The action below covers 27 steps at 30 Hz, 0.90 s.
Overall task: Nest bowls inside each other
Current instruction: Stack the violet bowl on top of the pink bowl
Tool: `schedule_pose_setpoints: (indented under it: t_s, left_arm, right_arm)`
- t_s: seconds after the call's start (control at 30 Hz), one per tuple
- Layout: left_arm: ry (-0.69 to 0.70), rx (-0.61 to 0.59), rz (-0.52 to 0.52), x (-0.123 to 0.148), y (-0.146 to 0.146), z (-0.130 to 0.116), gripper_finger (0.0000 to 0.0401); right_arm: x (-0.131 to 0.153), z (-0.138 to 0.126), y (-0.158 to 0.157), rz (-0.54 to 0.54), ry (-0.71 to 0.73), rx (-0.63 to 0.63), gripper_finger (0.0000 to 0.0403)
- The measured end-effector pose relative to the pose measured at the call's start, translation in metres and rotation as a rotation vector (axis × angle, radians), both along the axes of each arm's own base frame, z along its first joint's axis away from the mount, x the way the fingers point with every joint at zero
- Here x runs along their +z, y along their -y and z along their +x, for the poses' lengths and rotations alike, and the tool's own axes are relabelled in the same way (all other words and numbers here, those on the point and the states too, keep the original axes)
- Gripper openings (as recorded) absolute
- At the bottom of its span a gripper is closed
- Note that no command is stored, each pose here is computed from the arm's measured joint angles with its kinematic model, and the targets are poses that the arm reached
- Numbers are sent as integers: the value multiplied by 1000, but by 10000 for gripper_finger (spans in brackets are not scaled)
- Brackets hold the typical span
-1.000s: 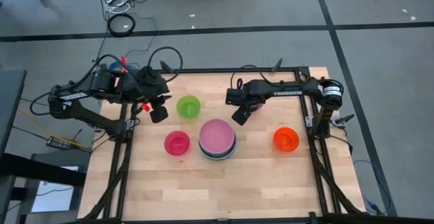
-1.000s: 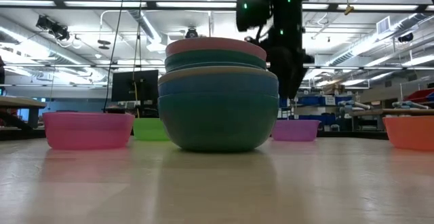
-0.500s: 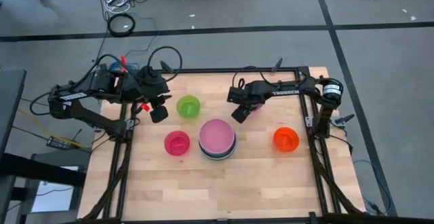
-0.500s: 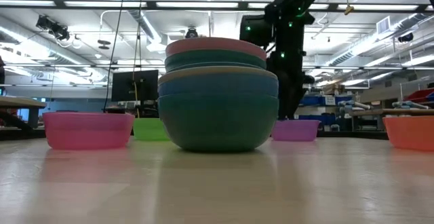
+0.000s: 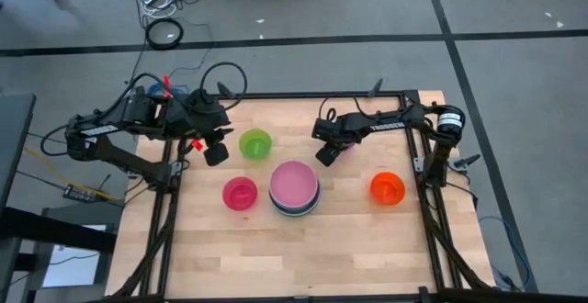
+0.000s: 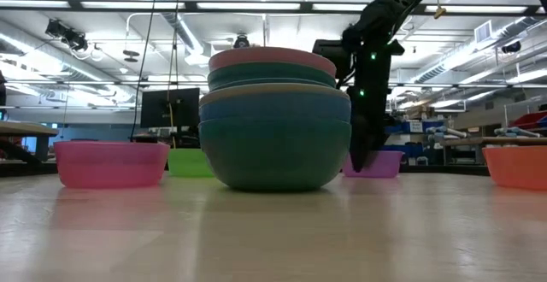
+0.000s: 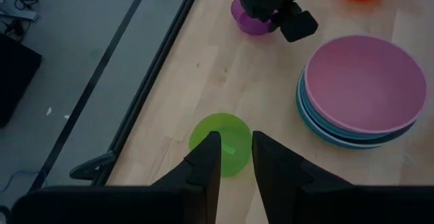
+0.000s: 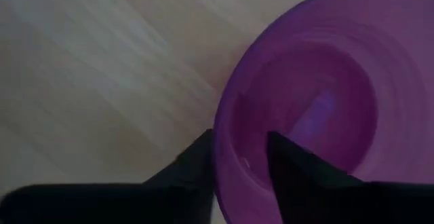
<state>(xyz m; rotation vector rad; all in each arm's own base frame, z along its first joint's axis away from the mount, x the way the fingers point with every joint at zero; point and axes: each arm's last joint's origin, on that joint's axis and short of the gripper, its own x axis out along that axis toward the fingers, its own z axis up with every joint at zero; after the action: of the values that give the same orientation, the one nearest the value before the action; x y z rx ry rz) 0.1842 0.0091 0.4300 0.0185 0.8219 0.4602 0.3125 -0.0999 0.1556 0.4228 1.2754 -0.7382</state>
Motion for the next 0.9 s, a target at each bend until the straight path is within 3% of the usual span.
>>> schedule_pose_setpoints:
  t_s: [0.17, 0.3, 0.4, 0.53, 0.7, 0.77, 0.9]
  left_arm:
    - [0, 14, 16, 0, -1, 0, 92]
    - [-1, 15, 18, 0, -1, 0, 92]
    - [-2, 15, 19, 0, -1, 0, 92]
    - [-7, 30, 37, 0, -1, -1, 92]
    - [-13, 51, 64, 0, -2, -2, 92]
    - [-12, 57, 74, 0, -2, -2, 92]
    - [-11, 62, 82, 0, -3, -2, 92]
  right_arm:
    - [1, -1, 0, -2, -4, 18, 20]
    - [11, -3, -1, -17, -26, 24, 5]
    - [36, -2, -9, -84, 4, 41, 2]
    - [89, 4, -36, -128, 208, 114, 1]
    - [154, 6, -92, -130, 588, 332, 1]
    - [169, 8, -115, -97, 727, 421, 0]
    - [176, 15, -151, -75, 864, 546, 0]
